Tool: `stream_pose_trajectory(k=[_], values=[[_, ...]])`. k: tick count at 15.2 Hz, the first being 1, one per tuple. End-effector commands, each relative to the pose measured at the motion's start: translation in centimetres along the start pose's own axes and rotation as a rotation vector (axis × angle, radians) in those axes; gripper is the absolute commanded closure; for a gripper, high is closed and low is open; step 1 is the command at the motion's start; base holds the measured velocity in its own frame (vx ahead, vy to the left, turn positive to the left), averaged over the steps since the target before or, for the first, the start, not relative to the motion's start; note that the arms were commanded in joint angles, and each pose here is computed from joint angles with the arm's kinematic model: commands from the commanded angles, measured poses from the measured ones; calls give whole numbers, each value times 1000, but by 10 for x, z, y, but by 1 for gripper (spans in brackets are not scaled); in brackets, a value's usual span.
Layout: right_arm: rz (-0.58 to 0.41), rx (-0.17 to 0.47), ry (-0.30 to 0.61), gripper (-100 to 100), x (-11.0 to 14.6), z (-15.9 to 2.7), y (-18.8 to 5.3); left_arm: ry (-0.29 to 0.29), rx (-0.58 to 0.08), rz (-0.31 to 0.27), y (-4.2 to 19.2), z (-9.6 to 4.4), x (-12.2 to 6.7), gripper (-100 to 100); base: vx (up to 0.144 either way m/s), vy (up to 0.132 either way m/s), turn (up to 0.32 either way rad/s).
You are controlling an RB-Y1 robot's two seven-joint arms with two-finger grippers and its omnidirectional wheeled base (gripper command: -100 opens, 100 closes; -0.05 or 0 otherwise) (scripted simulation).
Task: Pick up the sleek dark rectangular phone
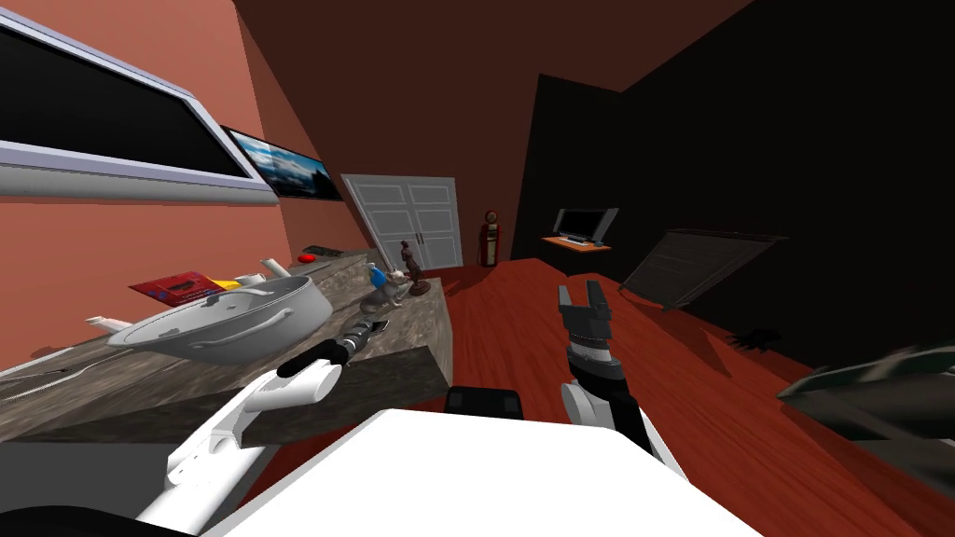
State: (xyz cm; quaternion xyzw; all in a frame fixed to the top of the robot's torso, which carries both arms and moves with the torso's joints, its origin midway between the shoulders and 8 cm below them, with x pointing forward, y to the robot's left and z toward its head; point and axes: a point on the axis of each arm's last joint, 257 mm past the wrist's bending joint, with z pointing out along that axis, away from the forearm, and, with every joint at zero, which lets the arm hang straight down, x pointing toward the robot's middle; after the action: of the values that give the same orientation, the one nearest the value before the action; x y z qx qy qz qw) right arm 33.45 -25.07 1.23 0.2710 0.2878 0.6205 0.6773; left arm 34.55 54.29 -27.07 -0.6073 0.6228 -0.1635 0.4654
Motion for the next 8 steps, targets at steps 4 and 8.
stream_pose_trajectory(k=[4,8], values=[[0,0,0,0,0,0,0,-7,-87,-4,21,0,-13,-100,127,-55,-52],[0,0,0,0,0,0,0,-23,-195,-17,46,-3,-39,-100,82,-32,16]])
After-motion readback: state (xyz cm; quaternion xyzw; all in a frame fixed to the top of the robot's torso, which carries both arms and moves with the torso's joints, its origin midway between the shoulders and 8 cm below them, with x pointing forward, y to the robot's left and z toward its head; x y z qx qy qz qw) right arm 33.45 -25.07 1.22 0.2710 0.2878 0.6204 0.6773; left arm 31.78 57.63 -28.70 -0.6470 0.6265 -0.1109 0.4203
